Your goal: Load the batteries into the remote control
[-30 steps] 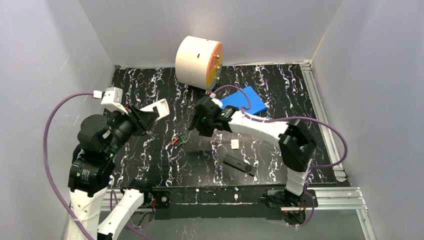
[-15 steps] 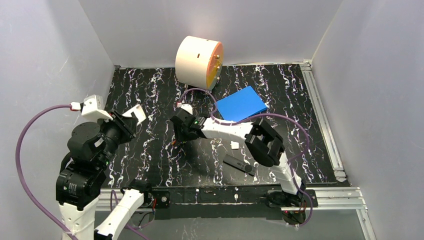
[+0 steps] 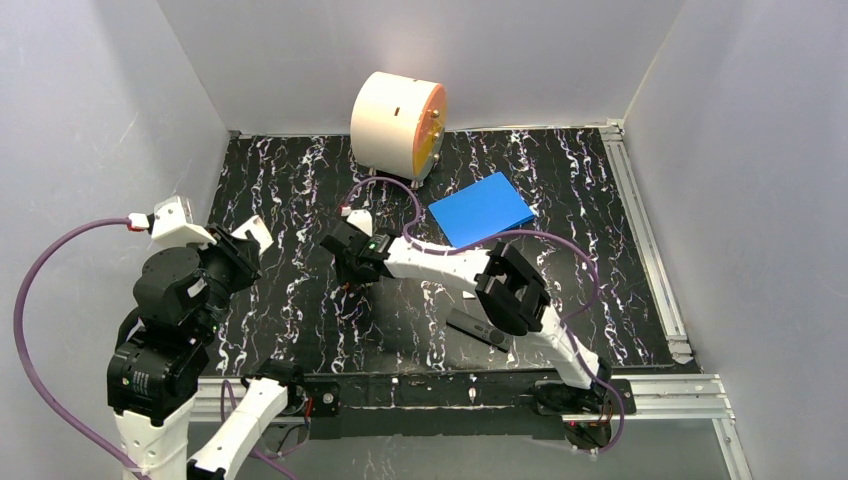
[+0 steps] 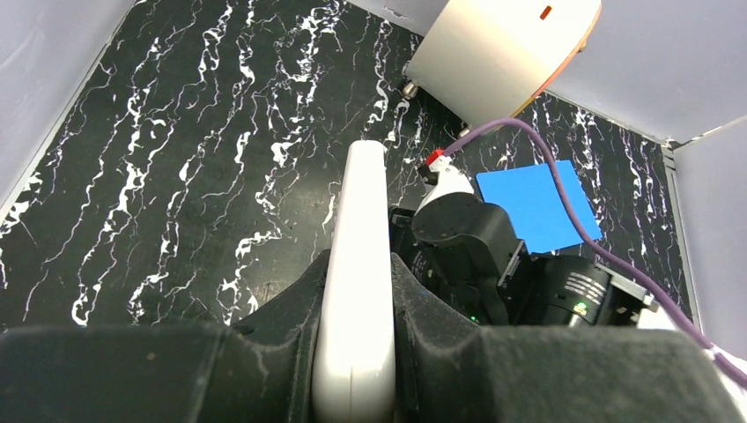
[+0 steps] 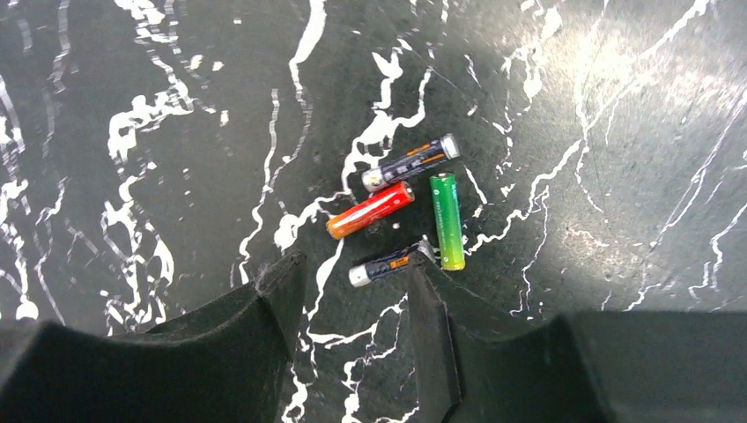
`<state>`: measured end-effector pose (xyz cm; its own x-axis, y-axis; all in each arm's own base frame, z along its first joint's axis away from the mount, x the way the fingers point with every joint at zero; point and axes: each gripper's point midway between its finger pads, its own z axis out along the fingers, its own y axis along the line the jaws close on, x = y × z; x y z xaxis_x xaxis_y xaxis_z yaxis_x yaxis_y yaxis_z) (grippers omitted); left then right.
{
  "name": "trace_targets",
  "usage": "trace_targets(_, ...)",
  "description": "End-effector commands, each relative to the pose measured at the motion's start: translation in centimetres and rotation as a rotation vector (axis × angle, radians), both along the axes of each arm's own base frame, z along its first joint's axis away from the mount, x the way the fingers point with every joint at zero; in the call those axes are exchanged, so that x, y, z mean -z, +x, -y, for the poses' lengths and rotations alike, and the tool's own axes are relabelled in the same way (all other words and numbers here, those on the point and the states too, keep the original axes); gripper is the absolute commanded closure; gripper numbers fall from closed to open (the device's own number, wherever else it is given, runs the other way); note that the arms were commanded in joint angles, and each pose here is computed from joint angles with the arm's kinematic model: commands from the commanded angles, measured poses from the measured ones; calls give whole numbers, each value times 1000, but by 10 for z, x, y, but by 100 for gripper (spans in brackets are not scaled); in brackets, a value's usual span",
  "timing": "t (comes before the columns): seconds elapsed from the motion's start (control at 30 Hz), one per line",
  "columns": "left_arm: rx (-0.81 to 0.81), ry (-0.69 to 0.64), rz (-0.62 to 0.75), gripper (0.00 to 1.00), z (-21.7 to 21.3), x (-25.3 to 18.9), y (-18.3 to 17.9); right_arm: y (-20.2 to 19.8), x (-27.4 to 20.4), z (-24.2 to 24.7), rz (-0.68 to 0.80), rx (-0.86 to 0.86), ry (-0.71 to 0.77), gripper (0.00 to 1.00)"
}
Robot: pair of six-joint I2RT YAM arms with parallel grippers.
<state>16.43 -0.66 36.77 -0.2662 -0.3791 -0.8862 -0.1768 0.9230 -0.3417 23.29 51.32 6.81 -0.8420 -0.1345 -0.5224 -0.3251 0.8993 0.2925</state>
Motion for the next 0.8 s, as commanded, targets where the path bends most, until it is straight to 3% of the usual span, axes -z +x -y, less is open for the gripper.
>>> trace_targets(0.0, -22, 23, -2, 100, -6, -1, 0, -4, 30, 13, -93, 144, -69, 48)
trace_targets(0.5, -17, 27, -4, 100, -5, 1, -1, 1, 40, 11, -64, 178, -84, 48)
trace_targets(0.77, -35, 33, -6, 100, -8, 2, 1, -10, 47, 26, -8, 115, -213, 55)
